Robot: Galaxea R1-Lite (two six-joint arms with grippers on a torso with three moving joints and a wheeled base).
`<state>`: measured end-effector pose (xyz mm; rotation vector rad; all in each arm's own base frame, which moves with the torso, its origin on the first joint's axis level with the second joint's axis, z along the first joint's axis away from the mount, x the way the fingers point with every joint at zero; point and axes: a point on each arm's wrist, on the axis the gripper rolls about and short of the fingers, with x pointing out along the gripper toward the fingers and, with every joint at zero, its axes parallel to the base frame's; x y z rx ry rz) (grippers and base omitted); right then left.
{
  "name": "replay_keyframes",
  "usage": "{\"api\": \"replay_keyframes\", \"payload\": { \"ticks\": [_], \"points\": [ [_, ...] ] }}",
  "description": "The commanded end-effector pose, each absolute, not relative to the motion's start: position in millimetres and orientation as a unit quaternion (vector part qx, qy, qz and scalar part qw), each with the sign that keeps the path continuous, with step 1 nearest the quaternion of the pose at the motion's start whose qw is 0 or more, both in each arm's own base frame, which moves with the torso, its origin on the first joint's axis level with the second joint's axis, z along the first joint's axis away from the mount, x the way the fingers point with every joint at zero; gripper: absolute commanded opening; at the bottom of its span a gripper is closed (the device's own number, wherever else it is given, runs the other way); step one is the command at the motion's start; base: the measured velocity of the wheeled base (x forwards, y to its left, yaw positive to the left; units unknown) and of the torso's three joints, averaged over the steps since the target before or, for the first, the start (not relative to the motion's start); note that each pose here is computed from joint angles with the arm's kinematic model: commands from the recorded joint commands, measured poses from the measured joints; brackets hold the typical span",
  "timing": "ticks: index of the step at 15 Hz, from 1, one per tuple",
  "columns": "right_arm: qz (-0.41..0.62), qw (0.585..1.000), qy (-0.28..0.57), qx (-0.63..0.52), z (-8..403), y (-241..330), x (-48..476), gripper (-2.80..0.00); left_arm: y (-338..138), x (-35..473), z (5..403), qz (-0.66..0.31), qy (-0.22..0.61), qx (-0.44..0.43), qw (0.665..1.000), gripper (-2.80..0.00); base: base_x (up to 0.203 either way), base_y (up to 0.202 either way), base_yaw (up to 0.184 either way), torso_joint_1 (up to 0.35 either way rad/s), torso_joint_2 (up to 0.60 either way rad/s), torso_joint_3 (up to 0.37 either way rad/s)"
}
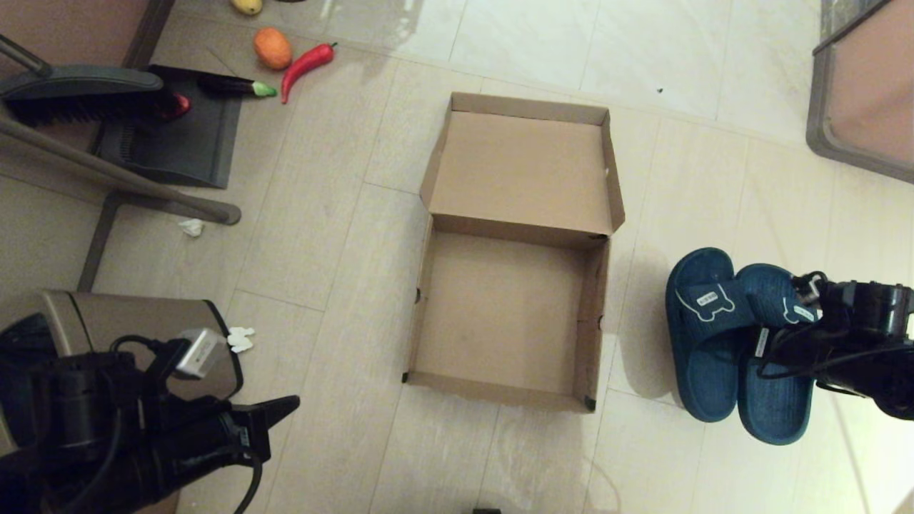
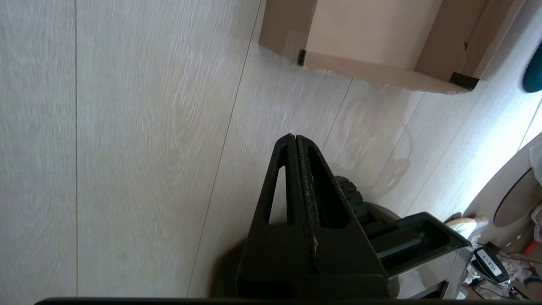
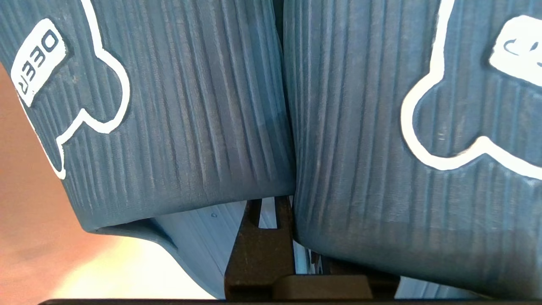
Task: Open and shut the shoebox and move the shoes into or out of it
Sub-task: Put the shoes into the shoe box
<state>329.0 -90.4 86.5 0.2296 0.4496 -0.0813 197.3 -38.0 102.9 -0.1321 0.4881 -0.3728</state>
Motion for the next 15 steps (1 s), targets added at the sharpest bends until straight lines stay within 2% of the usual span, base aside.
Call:
{"api": "replay_keyframes", "payload": {
  "ticks": [1,3,8,15],
  "points": [
    [-0.007,0.970,0.211,0.118,139.5,-61.1,312.9,-2.80,-38.4,198.5,109.4,-0.187,0.224,-0.066,0.954,-2.80,0.000,0.000,0.000,0.000,0.00,0.000],
    [0.031,0.961,0.238,0.135,163.8,-11.9,312.7,-2.80,-38.2,197.6,114.6,-0.188,0.212,-0.066,0.957,-2.80,0.000,0.000,0.000,0.000,0.00,0.000],
    [0.095,0.960,0.231,0.123,193.8,102.6,329.0,-2.80,-34.7,186.9,120.3,-0.167,0.200,-0.088,0.961,-2.80,0.000,0.000,0.000,0.000,0.00,0.000],
    [0.093,0.962,0.236,0.099,164.8,185.4,368.1,-2.80,-34.7,188.5,119.3,-0.160,0.203,-0.093,0.961,-2.80,0.000,0.000,0.000,0.000,0.00,0.000]
  ]
}}
